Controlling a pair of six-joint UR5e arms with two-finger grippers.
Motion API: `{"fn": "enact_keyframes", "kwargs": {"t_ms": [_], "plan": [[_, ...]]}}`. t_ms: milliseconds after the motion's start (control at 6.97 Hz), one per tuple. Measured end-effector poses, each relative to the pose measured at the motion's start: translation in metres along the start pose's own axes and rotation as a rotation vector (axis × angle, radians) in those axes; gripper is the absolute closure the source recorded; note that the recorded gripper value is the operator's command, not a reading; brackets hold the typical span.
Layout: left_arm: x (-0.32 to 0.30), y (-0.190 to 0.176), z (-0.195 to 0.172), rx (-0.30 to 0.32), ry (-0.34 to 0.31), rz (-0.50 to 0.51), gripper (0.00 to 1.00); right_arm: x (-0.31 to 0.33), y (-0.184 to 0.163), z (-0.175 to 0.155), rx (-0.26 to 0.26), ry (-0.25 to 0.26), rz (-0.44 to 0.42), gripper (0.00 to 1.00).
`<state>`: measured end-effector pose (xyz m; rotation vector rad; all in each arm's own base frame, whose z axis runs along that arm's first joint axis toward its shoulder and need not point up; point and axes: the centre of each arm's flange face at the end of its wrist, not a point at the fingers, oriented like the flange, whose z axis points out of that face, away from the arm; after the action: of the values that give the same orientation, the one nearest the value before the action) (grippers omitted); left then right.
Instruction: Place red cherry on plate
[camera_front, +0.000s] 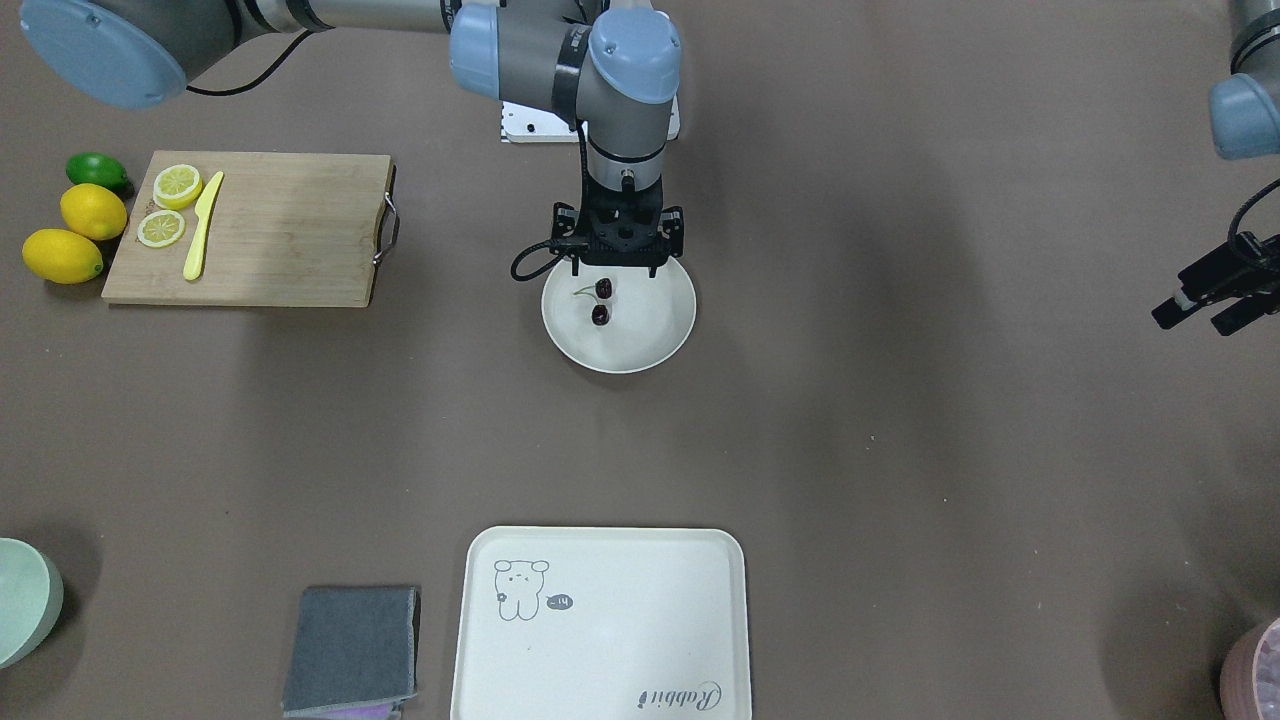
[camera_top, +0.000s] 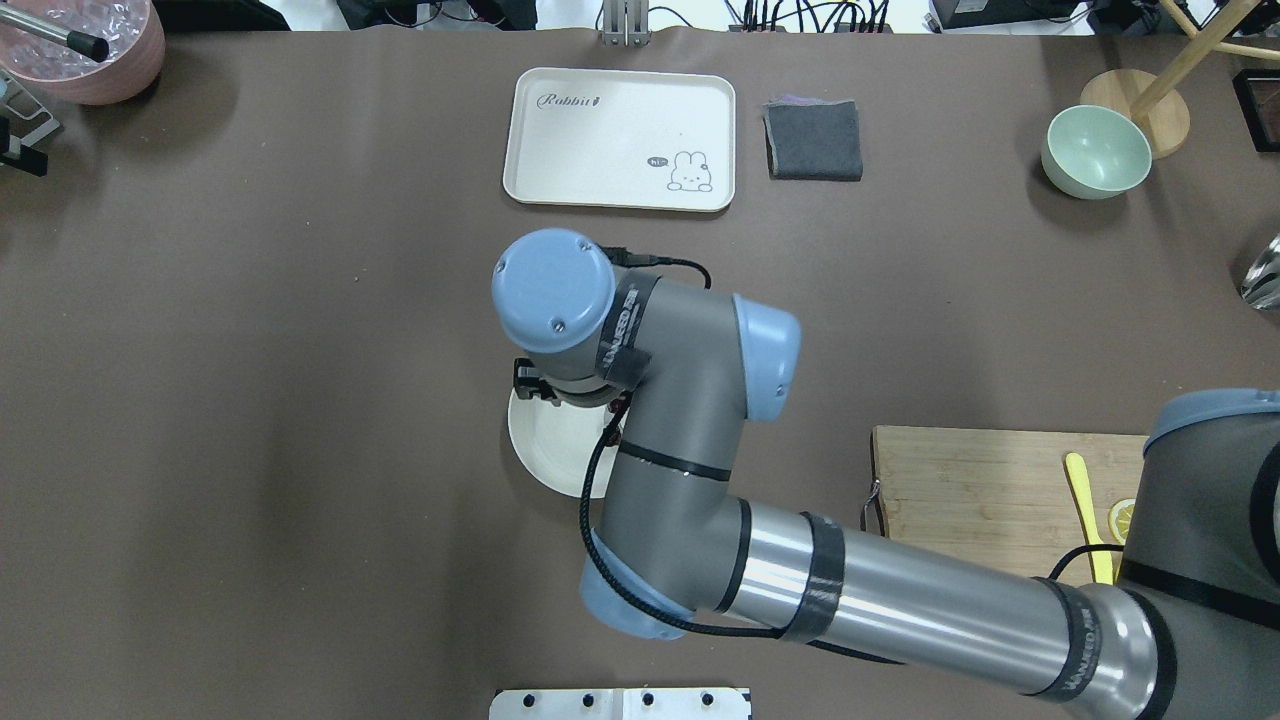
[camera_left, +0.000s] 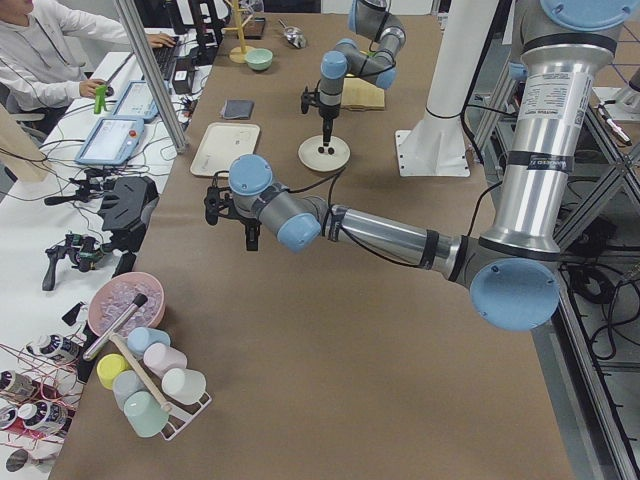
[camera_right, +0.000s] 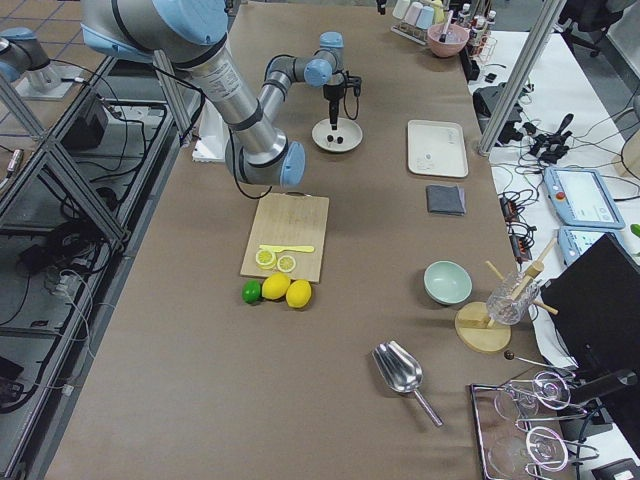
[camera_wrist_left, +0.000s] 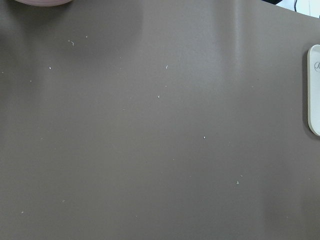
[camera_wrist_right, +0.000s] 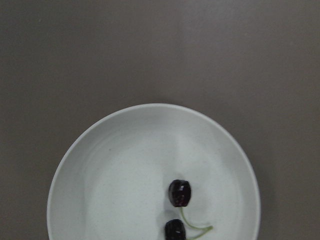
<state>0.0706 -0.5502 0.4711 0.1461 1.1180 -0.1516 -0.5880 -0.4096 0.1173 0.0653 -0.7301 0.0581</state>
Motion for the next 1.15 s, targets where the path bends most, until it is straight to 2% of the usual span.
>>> {"fn": "enact_keyframes", "kwargs": {"t_ms": [287, 574, 861, 1149], "plan": [[0.003, 0.001, 0.008, -0.032, 0.017, 0.007, 0.02, 0.131, -0.036, -0.079, -0.01, -0.019, -0.031, 0.0], [-0.008, 0.008, 0.022, -0.072, 0.019, 0.041, 0.02, 0.293, -0.08, -0.131, -0.037, -0.018, -0.091, 0.0], [-0.036, 0.015, 0.034, -0.124, 0.035, 0.105, 0.02, 0.449, -0.118, -0.147, -0.073, 0.041, -0.19, 0.0], [-0.044, 0.024, 0.025, -0.133, 0.061, 0.131, 0.02, 0.573, -0.136, -0.145, -0.125, 0.068, -0.262, 0.0]]}}
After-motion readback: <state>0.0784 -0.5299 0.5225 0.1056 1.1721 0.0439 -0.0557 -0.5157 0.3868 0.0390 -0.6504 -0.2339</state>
